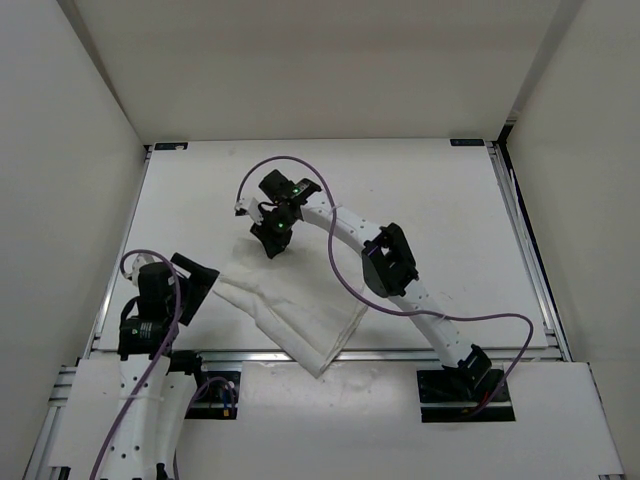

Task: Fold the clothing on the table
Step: Flatten the skirt out

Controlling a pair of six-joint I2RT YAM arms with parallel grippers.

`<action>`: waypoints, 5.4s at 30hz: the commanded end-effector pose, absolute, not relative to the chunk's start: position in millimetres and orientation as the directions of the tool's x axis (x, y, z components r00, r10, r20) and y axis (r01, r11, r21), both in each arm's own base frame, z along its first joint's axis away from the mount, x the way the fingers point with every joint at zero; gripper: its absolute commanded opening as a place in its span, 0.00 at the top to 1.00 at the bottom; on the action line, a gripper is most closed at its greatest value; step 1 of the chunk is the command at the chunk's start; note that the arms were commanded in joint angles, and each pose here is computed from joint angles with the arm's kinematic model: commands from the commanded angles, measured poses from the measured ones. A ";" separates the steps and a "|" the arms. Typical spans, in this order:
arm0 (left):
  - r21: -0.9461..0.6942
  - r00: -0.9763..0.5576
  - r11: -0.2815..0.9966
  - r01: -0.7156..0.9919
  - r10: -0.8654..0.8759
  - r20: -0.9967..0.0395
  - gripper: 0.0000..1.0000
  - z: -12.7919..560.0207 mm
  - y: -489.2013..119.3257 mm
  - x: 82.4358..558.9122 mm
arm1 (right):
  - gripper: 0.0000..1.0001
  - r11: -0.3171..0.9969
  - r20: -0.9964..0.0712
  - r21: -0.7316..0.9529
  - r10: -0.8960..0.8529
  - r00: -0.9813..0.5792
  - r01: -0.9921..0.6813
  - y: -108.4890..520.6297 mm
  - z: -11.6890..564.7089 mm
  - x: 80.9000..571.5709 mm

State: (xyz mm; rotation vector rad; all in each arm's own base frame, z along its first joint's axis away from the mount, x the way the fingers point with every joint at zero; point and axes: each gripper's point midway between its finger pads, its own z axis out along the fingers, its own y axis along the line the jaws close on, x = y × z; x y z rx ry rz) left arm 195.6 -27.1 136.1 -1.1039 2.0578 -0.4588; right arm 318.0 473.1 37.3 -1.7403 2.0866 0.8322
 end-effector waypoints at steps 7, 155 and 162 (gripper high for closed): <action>-0.629 -0.362 0.562 -0.537 -0.827 -0.430 0.01 127.9 -31.3 200.4 | 1.00 0.239 -0.700 0.155 -0.658 -0.277 -0.959 462.6 134.5 378.2; -0.880 -0.586 0.474 -0.040 -0.724 -0.364 1.00 246.4 -179.0 403.4 | 1.00 0.581 -0.694 0.430 -0.278 -0.664 -0.692 193.3 283.6 414.5; -0.851 -0.584 0.524 0.019 -0.685 -0.435 1.00 273.9 -167.4 358.1 | 1.00 0.566 -0.674 0.445 -0.298 -0.676 -0.694 173.8 283.3 380.5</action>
